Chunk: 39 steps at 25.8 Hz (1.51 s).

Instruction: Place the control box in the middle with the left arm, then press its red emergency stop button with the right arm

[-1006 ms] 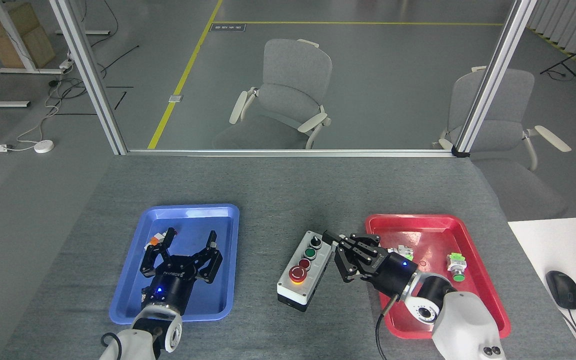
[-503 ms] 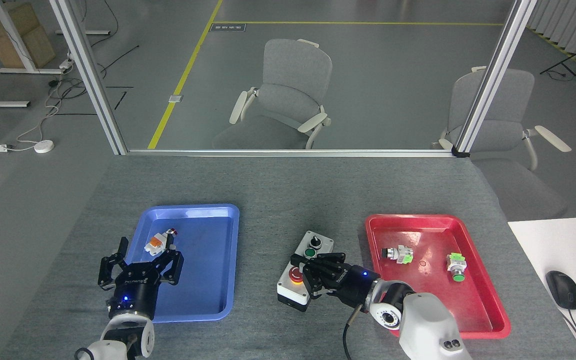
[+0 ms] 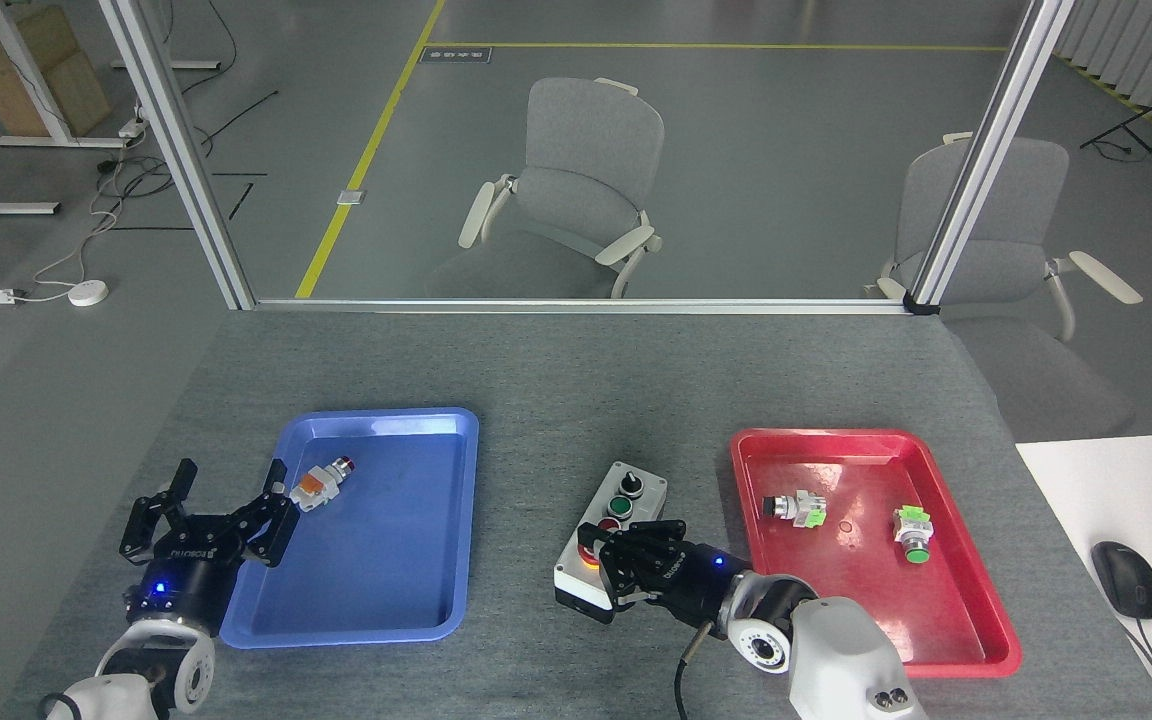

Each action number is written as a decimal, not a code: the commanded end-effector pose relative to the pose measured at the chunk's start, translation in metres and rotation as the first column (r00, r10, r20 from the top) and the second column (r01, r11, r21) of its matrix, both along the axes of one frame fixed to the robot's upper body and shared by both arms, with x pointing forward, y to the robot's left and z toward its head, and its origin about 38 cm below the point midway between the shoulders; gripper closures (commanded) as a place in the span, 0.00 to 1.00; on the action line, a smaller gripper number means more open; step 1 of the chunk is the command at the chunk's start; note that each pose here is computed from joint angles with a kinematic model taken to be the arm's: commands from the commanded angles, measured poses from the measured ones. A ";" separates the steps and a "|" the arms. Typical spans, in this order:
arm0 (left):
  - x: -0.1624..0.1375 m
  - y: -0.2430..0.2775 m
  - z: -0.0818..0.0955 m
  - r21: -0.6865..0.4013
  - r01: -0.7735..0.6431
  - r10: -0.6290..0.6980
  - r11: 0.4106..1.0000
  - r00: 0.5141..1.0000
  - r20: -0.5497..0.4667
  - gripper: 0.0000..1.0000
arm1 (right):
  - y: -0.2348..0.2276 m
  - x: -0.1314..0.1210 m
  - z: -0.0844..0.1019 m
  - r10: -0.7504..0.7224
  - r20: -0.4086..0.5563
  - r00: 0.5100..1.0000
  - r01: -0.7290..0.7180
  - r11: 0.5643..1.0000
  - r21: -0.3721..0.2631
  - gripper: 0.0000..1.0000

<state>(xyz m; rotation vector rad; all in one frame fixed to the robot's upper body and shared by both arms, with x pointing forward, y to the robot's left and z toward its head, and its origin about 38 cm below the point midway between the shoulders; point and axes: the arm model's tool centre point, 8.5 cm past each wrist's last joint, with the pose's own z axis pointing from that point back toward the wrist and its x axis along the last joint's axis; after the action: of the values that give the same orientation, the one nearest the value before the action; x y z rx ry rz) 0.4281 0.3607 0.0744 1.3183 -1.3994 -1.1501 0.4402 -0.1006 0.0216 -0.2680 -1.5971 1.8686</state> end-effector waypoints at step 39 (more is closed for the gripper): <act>0.001 -0.047 -0.001 -0.097 0.054 -0.054 0.994 0.999 0.003 0.02 | -0.156 0.079 0.080 -0.668 -0.050 0.742 0.641 0.685 0.346 0.00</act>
<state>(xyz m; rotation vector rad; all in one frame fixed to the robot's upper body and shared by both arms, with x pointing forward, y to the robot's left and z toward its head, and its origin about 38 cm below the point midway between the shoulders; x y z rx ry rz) 0.4289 0.3217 0.0761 1.2394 -1.4765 -1.1016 0.5178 -0.2302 0.1121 -0.5458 -1.7187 0.9974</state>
